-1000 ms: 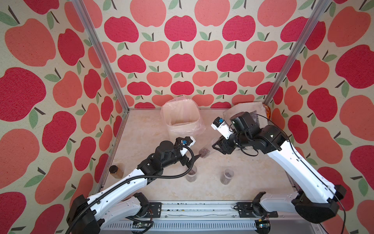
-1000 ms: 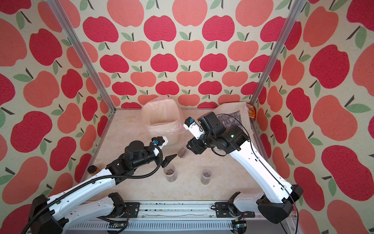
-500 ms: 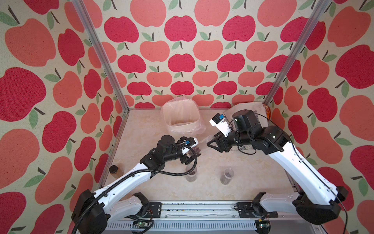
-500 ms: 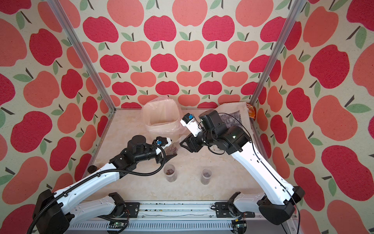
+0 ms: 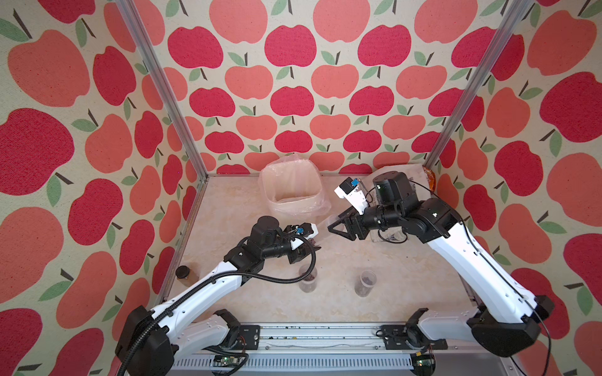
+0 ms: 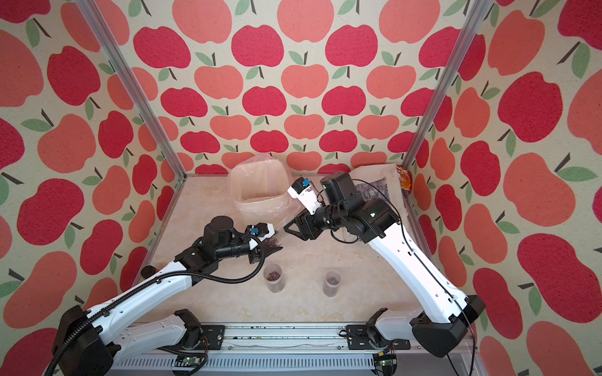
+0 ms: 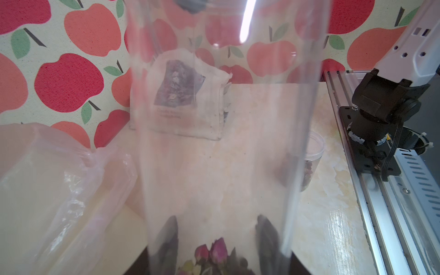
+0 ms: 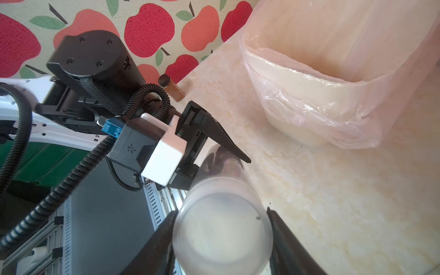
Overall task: Empty the moldy dried flower tea in the jars
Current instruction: Pick up the jar from the center of the board.
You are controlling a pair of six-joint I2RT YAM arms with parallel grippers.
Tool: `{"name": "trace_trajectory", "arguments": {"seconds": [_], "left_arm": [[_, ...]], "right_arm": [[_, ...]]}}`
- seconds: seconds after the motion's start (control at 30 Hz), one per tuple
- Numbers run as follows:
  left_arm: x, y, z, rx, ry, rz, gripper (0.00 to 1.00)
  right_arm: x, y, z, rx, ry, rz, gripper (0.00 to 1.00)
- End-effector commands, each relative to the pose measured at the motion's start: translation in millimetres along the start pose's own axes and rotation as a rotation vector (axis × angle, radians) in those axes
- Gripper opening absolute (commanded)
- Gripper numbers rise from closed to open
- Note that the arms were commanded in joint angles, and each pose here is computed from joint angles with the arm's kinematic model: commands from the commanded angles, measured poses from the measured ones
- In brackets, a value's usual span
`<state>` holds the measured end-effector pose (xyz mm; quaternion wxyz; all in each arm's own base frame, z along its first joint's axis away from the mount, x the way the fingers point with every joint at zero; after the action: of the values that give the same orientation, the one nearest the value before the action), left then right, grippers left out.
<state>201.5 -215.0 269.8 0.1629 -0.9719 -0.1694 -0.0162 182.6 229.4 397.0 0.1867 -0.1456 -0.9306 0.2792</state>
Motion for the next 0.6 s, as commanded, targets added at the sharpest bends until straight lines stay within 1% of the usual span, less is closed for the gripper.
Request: {"name": "trace_trajectory", "arguments": {"seconds": [0.0,0.07,0.17,0.3,0.4,0.47,0.53,0.57], "left_arm": [[-3,-2,2,-0.02,-0.025,0.07,0.43],[-3,-6,1,-0.036,-0.044,0.111,0.38],[-3,-12,0,-0.056,-0.085,0.177,0.29],[-4,-21,-1,-0.079,-0.155,0.293,0.23],[-3,-28,-1,-0.089,-0.203,0.367,0.2],[-2,-32,-1,-0.09,-0.224,0.39,0.18],[0,-33,0,-0.08,-0.226,0.376,0.18],[1,-32,1,-0.071,-0.22,0.352,0.18]], "right_arm": [[0,1,-5,-0.021,-0.028,-0.075,0.29],[-1,3,-5,-0.007,-0.088,-0.086,0.29],[0,4,-3,0.02,-0.22,-0.111,0.27],[1,7,5,0.038,-0.452,-0.144,0.29],[-2,10,5,0.051,-0.559,-0.131,0.36],[-4,11,3,0.068,-0.584,-0.14,0.43],[-7,16,0,0.086,-0.586,-0.142,0.45],[-8,18,-2,0.091,-0.583,-0.14,0.49]]}}
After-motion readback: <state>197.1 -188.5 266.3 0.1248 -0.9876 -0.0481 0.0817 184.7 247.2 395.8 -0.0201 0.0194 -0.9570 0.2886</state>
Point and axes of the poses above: each gripper's point midway between its finger pads, its own y axis out along the fingers, its own x axis along the line the jaws close on, z = x × y, the point moved 8 cm from there along -y, back along the fingers, and after that the axes turned 6 degrees about -y, right-handed, at the moved point
